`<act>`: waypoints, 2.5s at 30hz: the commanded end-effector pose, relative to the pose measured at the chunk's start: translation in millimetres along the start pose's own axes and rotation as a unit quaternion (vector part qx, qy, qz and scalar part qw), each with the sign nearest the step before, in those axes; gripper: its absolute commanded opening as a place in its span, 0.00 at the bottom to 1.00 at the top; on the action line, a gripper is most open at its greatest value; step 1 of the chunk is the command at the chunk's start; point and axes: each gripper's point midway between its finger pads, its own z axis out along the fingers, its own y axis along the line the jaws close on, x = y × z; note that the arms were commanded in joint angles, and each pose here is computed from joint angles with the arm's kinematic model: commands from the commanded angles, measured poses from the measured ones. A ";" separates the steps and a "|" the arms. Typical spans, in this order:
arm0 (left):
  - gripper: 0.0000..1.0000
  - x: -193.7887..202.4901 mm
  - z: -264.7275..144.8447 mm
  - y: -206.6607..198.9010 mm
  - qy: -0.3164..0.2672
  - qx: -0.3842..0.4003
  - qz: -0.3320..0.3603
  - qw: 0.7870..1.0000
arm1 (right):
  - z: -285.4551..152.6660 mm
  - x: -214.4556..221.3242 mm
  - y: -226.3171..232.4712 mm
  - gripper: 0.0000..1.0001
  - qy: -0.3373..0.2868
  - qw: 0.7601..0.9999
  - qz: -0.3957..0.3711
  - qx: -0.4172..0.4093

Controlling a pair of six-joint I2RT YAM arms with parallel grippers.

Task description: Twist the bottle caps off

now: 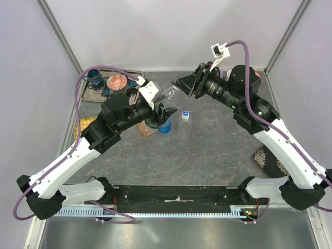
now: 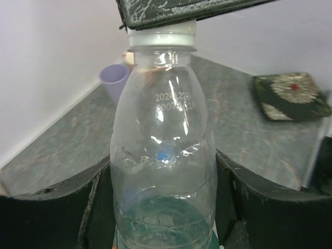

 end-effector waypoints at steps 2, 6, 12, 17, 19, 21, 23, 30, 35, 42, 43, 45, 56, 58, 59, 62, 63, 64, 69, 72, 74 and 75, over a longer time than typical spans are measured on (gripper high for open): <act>0.18 -70.4 -43.9 -95.2 -0.101 0.276 -0.011 0.956 | -26.6 21.6 27.5 0.00 0.065 0.989 -0.097 -0.087; 0.18 -83.1 -67.3 -120.9 -0.109 0.371 -0.030 0.922 | -45.2 20.6 42.9 0.00 0.066 0.982 -0.123 -0.127; 0.16 -101.5 -89.1 -125.7 -0.132 0.448 -0.045 0.883 | -64.0 29.1 60.3 0.00 0.080 0.968 -0.148 -0.185; 0.15 -96.2 -95.7 -120.9 -0.117 0.491 -0.078 0.860 | -79.2 33.3 73.3 0.00 0.083 0.954 -0.172 -0.232; 0.15 -92.9 -95.2 -120.1 -0.110 0.504 -0.084 0.853 | -84.0 35.3 77.8 0.00 0.084 0.947 -0.183 -0.249; 0.15 -90.3 -92.9 -118.1 -0.102 0.507 -0.093 0.851 | -86.1 33.5 76.6 0.00 0.078 0.948 -0.188 -0.243; 0.15 -87.5 -87.6 -115.0 -0.099 0.499 -0.099 0.855 | -80.4 23.7 67.4 0.00 0.060 0.960 -0.185 -0.204; 0.18 -75.6 -59.6 -89.6 -0.102 0.383 -0.082 0.914 | -79.3 -55.4 39.6 0.98 -0.067 0.988 -0.138 -0.027; 0.19 -64.9 -36.1 -60.9 -0.094 0.277 -0.080 0.953 | -74.2 -77.6 38.1 0.98 -0.100 0.992 -0.081 0.004; 0.20 -50.3 -12.8 -20.3 -0.077 0.125 -0.049 0.988 | -66.9 -85.9 50.4 0.98 -0.111 0.993 -0.028 -0.017; 0.20 -50.3 -11.5 -18.5 -0.077 0.111 -0.047 0.990 | -63.3 -82.9 49.6 0.98 -0.106 0.994 -0.022 -0.018; 0.20 -49.4 -7.3 -1.3 -0.076 0.054 -0.040 0.995 | -57.4 -73.1 43.6 0.98 -0.095 0.995 -0.014 -0.015; 0.19 -49.2 -2.5 7.4 -0.072 -0.011 -0.012 0.997 | -25.5 -44.4 19.1 0.88 -0.065 0.998 0.024 0.012; 0.19 -49.8 -2.9 6.9 -0.073 -0.014 -0.010 0.997 | -20.2 -39.9 15.4 0.85 -0.060 0.998 0.026 0.016; 0.19 -48.6 -2.2 6.4 -0.071 -0.014 -0.009 0.997 | -18.5 -38.2 13.5 0.85 -0.058 0.998 0.027 0.019; 0.19 -48.7 -2.1 6.3 -0.071 -0.016 -0.006 0.997 | -13.6 -34.1 8.2 0.79 -0.054 0.998 0.030 0.027; 0.19 -48.3 -2.8 5.9 -0.071 -0.016 -0.005 0.997 | -11.8 -31.5 6.2 0.77 -0.051 0.998 0.030 0.030; 0.19 -48.3 -2.8 6.2 -0.071 -0.018 -0.005 0.997 | -11.6 -32.0 4.8 0.75 -0.053 0.998 0.030 0.032; 0.19 -46.7 -4.0 6.7 -0.070 -0.020 -0.002 0.997 | -9.3 -26.6 0.2 0.66 -0.050 0.998 0.029 0.037; 0.19 -47.1 -3.8 7.1 -0.071 -0.021 -0.002 0.997 | -7.4 -23.3 -1.2 0.64 -0.045 0.998 0.030 0.037; 0.19 -48.8 -5.1 7.2 -0.073 -0.021 -0.001 0.997 | -7.1 -22.3 -2.9 0.63 -0.044 0.998 0.030 0.040; 0.19 -48.2 -4.8 6.3 -0.073 -0.020 -0.001 0.997 | -6.7 -21.0 -2.8 0.62 -0.043 0.998 0.031 0.039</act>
